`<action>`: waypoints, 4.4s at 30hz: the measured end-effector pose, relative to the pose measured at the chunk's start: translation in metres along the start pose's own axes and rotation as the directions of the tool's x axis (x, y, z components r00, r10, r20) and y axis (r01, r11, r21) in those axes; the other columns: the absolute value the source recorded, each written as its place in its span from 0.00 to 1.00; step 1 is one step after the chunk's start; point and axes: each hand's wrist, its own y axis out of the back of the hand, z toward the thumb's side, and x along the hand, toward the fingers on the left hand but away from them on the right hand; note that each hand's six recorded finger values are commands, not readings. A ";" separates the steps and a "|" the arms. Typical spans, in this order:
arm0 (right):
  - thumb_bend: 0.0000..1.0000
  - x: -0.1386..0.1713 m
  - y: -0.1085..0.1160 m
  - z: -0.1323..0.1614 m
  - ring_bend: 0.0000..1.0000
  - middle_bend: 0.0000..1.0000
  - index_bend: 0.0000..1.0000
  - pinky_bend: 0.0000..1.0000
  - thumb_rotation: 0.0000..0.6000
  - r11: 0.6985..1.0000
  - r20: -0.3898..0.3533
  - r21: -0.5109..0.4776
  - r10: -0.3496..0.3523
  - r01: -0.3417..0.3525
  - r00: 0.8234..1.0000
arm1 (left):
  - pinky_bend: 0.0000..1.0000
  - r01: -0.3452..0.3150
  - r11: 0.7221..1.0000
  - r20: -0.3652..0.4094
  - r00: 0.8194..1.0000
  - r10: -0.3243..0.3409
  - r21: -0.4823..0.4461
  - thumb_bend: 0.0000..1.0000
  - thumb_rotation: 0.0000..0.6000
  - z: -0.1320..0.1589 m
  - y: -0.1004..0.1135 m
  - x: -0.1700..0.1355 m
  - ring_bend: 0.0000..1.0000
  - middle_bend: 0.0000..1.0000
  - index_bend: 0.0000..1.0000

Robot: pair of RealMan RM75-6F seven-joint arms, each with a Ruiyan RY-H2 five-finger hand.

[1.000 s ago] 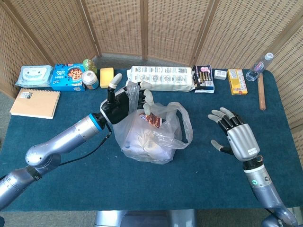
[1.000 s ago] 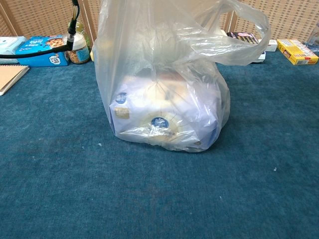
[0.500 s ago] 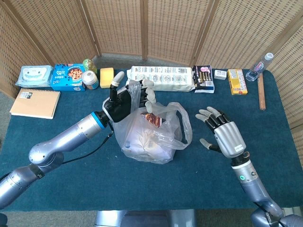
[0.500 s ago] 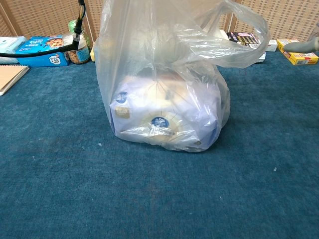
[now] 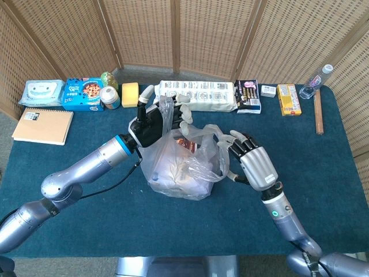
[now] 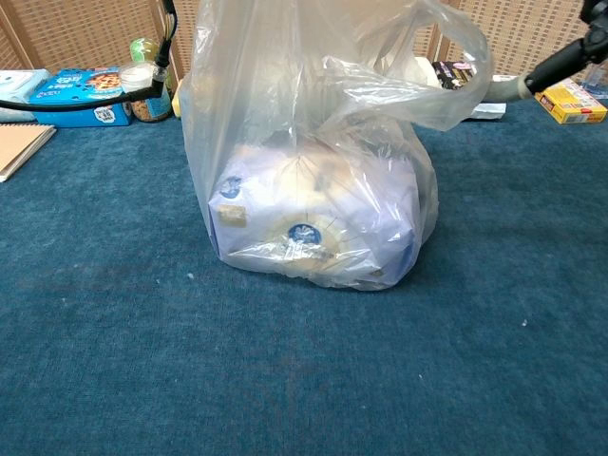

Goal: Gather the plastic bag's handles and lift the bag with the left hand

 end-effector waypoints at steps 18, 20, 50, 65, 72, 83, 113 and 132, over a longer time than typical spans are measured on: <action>0.19 -0.032 0.005 0.018 0.38 0.44 0.61 0.23 1.00 0.973 -0.002 -0.144 -0.182 0.180 0.983 | 0.50 -0.005 1.000 -0.004 1.000 0.005 0.024 0.22 0.00 -0.001 -0.001 0.003 0.43 0.50 0.36; 0.19 -0.034 0.008 0.019 0.39 0.46 0.64 0.23 1.00 0.969 0.001 -0.158 -0.192 0.190 0.981 | 0.50 -0.006 0.999 -0.007 1.000 0.006 0.045 0.22 0.00 -0.002 -0.002 0.003 0.43 0.50 0.36; 0.19 -0.048 0.052 0.027 0.41 0.51 0.73 0.23 1.00 0.819 0.153 -0.481 -0.272 0.313 0.950 | 0.44 -0.006 0.922 -0.015 1.000 0.013 0.388 0.22 0.00 -0.018 -0.006 -0.004 0.41 0.50 0.37; 0.13 -0.054 0.065 0.026 0.30 0.42 0.54 0.19 1.00 0.772 0.196 -0.538 -0.277 0.339 0.941 | 0.43 0.032 0.891 -0.043 0.999 -0.014 0.452 0.22 0.00 -0.023 -0.007 -0.006 0.37 0.47 0.37; 0.12 -0.060 0.071 0.020 0.27 0.39 0.51 0.17 1.00 0.757 0.214 -0.551 -0.278 0.350 0.937 | 0.41 0.040 0.877 -0.064 0.998 -0.010 0.479 0.22 0.00 -0.022 -0.001 -0.010 0.34 0.44 0.37; 0.11 -0.062 0.083 0.019 0.24 0.37 0.47 0.14 1.00 0.737 0.223 -0.569 -0.288 0.364 0.932 | 0.38 0.073 0.866 -0.104 0.994 -0.025 0.495 0.19 0.00 -0.027 0.000 -0.011 0.28 0.39 0.37; 0.11 -0.077 0.086 0.037 0.20 0.33 0.43 0.11 1.00 0.743 0.212 -0.594 -0.225 0.308 0.951 | 0.35 0.161 0.857 -0.189 0.979 -0.076 0.490 0.18 0.00 -0.045 -0.012 -0.006 0.24 0.36 0.37; 0.11 -0.085 0.080 0.049 0.19 0.33 0.43 0.11 1.00 0.751 0.195 -0.597 -0.206 0.283 0.959 | 0.30 0.199 0.849 -0.207 0.972 -0.108 0.490 0.18 0.00 -0.059 -0.026 0.004 0.18 0.31 0.37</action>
